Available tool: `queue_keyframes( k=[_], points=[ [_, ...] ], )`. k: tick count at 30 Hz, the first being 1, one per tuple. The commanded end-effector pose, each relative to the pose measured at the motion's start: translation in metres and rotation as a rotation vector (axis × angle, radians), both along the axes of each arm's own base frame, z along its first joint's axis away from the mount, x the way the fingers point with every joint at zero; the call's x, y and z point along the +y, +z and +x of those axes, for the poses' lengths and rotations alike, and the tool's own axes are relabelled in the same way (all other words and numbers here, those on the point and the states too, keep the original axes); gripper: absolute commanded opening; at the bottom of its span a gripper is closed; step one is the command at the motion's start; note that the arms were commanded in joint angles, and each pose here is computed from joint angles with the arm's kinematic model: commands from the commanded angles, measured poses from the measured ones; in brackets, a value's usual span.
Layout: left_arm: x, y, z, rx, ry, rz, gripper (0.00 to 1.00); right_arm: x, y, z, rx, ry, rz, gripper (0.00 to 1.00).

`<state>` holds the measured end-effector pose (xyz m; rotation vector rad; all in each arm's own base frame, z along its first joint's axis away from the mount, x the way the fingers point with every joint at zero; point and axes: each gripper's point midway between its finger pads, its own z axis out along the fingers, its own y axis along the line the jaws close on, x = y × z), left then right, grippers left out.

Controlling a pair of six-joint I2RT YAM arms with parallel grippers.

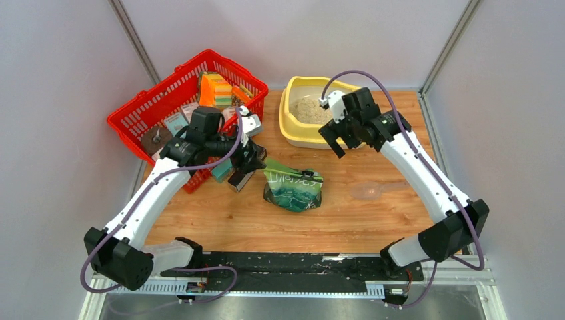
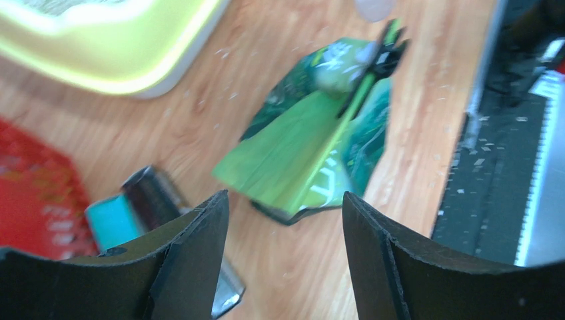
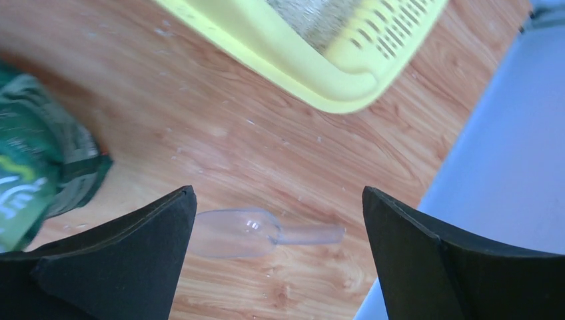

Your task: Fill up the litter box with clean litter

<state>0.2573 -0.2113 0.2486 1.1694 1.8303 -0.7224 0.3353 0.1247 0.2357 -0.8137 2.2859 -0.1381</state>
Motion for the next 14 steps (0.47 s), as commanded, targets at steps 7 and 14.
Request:
queue_keyframes(
  k=[7,14],
  points=[
    [0.046,-0.002,0.029,-0.058,0.321,0.139,0.71,-0.048,0.022,0.008,-0.255,-0.263,-0.030,1.00],
    [0.054,-0.006,0.032,-0.077,0.370,0.146,0.74,-0.051,0.012,0.007,-0.238,-0.280,-0.031,1.00]
  ],
)
